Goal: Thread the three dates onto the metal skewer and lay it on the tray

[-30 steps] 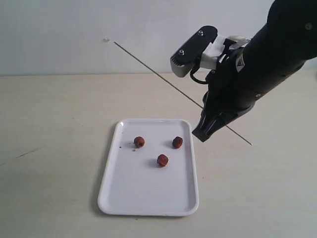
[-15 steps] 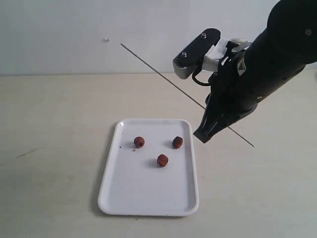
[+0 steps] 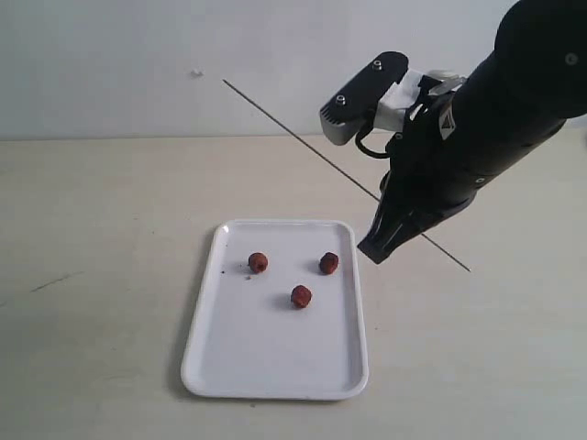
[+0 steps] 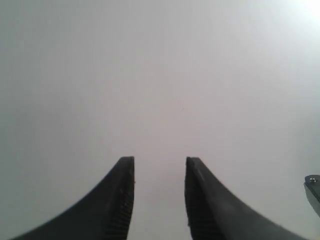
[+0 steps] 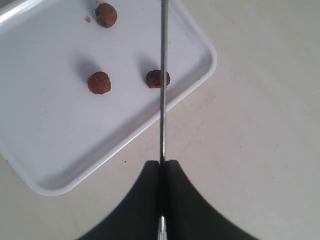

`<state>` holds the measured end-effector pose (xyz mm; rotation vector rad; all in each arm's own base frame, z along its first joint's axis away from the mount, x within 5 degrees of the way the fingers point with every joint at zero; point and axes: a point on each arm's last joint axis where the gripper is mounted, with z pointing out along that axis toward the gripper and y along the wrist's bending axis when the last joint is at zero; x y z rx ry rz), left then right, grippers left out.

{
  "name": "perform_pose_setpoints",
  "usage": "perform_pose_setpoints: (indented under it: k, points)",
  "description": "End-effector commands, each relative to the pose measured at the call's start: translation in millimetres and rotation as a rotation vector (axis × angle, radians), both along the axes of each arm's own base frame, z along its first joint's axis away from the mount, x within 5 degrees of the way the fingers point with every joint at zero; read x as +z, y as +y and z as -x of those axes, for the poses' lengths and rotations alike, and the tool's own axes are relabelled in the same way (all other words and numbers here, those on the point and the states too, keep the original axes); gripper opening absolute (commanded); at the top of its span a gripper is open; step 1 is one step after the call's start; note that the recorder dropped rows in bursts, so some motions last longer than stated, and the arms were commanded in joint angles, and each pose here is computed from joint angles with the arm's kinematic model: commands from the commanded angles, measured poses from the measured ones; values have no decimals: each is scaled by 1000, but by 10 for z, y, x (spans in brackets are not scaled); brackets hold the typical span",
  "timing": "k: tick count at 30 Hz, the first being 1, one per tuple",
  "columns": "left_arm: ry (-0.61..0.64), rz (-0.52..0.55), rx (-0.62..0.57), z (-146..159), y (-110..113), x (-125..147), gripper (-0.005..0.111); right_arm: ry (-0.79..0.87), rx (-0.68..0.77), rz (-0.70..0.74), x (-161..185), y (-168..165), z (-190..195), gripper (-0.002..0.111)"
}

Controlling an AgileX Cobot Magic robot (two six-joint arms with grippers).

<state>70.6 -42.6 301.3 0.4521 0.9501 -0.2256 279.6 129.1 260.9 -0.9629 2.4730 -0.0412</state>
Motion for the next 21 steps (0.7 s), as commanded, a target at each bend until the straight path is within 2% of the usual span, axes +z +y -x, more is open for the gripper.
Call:
perform_pose_setpoints:
  k: [1, 5, 10, 15, 17, 19, 21]
  points:
    - [-108, 20, 15, -29, 16, 195, 35, -27, -21, -27, 11, 17, -22, 0]
    - [-120, 3, 98, -254, 53, 499, 35, -15, -91, -64, 11, 17, -22, 0]
    - [-52, -110, 95, -830, -24, 771, 35, 28, -141, -67, -113, -13, 36, 0]
    - [25, -406, 98, -1602, -149, 840, 37, 80, -225, -82, -288, -54, 120, 0]
    - [80, -545, 146, -1901, -146, 865, 46, 96, -247, -89, -369, -70, 159, 0]
    - [171, -598, 196, -2187, -116, 852, 57, 125, -252, -75, -458, -95, 216, 0]
    - [201, -660, 251, -2420, -84, 888, 62, 156, -254, -57, -562, -127, 285, 0]
